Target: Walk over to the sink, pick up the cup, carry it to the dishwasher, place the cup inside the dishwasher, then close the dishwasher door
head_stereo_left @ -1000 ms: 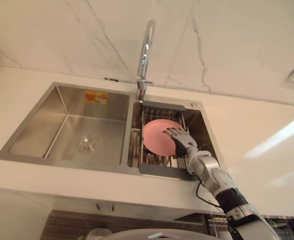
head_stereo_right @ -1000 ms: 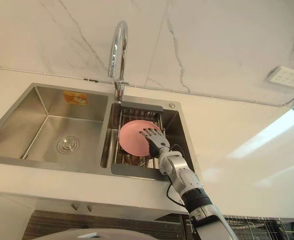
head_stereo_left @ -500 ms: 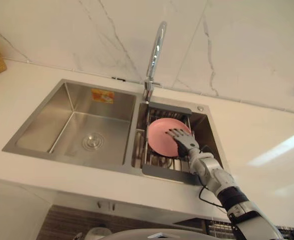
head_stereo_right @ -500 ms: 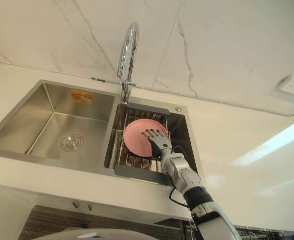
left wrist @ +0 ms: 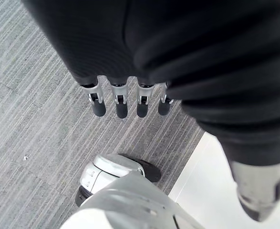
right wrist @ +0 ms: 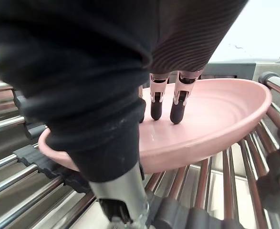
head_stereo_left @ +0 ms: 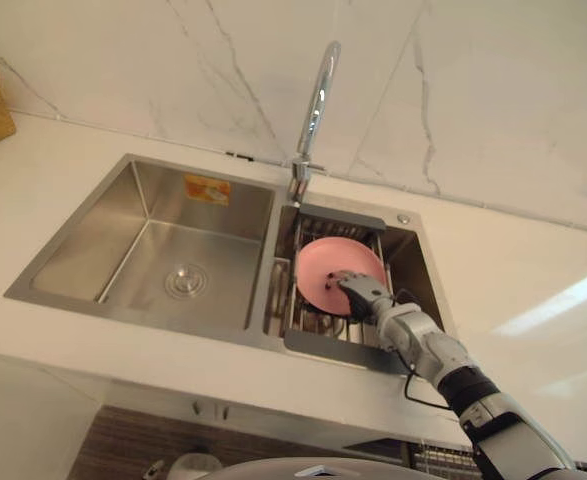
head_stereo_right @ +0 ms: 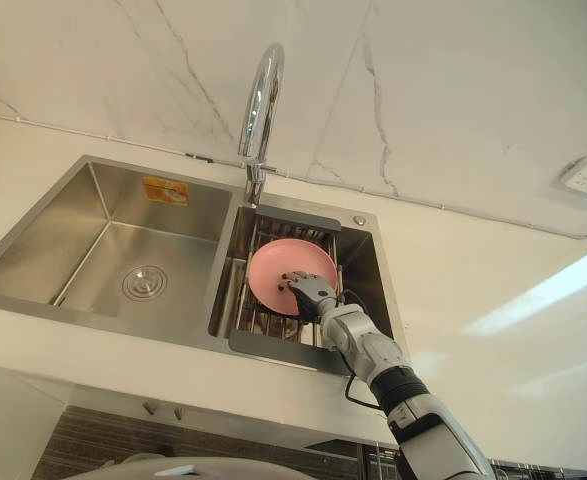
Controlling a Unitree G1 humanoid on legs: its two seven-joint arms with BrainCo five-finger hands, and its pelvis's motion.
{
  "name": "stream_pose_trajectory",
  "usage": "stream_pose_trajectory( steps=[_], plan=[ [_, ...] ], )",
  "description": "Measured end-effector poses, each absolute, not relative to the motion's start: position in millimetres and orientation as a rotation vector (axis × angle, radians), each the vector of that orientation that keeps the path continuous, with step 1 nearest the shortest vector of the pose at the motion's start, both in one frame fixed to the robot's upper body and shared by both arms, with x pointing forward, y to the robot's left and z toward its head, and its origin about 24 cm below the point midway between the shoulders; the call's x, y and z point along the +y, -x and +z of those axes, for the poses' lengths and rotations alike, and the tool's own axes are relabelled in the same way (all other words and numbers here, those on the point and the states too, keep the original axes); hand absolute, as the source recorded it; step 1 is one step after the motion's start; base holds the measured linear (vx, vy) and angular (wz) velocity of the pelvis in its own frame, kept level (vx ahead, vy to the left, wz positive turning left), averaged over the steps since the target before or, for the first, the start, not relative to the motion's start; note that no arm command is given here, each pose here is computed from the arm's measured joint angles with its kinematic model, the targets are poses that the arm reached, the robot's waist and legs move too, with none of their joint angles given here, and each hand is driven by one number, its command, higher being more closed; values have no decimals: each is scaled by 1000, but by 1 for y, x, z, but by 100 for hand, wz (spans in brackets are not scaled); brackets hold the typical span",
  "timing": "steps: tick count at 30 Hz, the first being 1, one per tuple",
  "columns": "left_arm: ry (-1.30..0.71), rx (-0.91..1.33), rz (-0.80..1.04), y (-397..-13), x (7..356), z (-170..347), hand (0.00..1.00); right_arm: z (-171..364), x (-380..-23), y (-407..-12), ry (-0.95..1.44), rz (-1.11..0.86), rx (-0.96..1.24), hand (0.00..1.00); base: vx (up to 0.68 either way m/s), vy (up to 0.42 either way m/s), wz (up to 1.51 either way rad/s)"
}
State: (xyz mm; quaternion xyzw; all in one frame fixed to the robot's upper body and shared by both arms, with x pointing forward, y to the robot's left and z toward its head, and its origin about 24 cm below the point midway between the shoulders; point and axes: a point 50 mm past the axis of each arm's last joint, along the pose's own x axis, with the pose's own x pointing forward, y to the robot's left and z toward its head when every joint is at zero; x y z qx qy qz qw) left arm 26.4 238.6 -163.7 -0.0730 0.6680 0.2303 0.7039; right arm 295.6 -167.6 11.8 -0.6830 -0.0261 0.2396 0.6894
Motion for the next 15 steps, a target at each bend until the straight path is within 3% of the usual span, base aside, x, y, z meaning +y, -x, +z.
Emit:
stream_pose_trajectory(
  steps=[6,15],
  plan=[
    [148,1469,508,-28,239,-163,0,11,-172,-295,1543,485,-95,100,-6,5,2],
    [114,1449,471,-35,235,-164,0,14,-170,-287,1548,324,-337,100,0,0,0]
  ],
)
